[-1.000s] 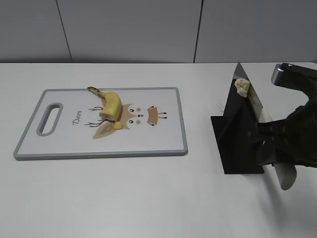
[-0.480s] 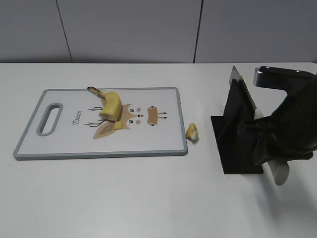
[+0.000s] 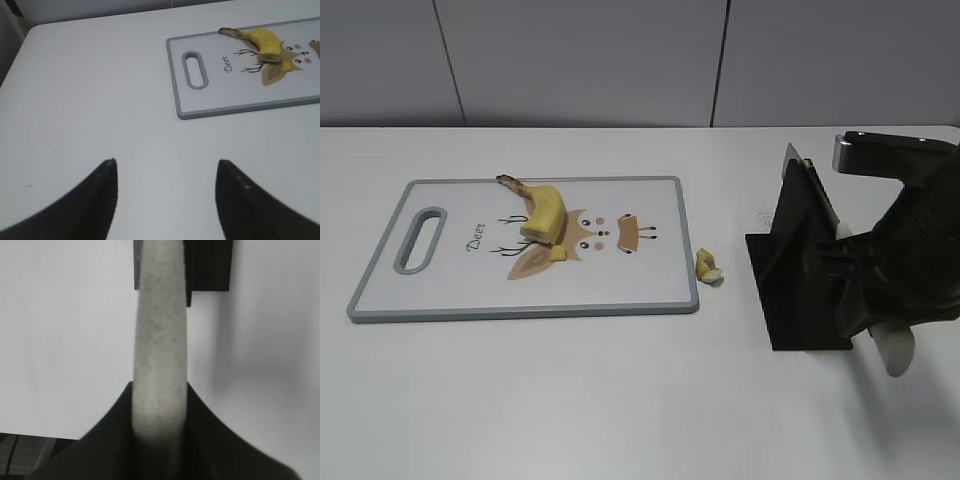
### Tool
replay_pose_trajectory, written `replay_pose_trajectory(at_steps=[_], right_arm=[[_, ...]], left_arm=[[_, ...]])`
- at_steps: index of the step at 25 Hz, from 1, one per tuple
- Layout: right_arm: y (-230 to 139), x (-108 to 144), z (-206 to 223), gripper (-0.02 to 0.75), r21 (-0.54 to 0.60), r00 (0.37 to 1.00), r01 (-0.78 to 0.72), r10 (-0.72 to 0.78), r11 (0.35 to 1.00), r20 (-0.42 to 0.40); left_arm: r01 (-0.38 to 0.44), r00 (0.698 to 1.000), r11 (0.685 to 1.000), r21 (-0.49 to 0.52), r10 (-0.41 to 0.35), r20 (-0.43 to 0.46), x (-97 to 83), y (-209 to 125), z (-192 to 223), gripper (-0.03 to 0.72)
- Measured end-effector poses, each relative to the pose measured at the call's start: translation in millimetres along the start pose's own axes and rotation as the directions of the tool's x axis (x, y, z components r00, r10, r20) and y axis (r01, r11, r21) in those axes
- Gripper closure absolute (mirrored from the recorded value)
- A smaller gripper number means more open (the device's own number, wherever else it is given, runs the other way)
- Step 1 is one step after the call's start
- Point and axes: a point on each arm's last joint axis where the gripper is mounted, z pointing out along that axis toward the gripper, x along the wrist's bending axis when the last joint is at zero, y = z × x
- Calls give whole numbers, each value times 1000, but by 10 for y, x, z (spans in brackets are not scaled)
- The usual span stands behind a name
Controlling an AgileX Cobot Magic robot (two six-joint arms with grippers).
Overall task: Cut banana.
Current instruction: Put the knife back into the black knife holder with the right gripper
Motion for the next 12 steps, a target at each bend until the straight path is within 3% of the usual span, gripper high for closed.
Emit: replay_pose_trajectory(at_steps=[3,8,12], right_arm=[[-3,5,0,522,3,1000,0,0,1000,-5],[2,23,-20,249,0,1000,-4,4,1000,-21],[3,25,-69,157,-18,1000,1,-2,1000,-26]], left_arm=[[0,1000,1000,0,0,0,0,0,0,97],[0,1000,1000,0,0,0,0,0,0,97],[0,1000,1000,0,0,0,0,0,0,97]])
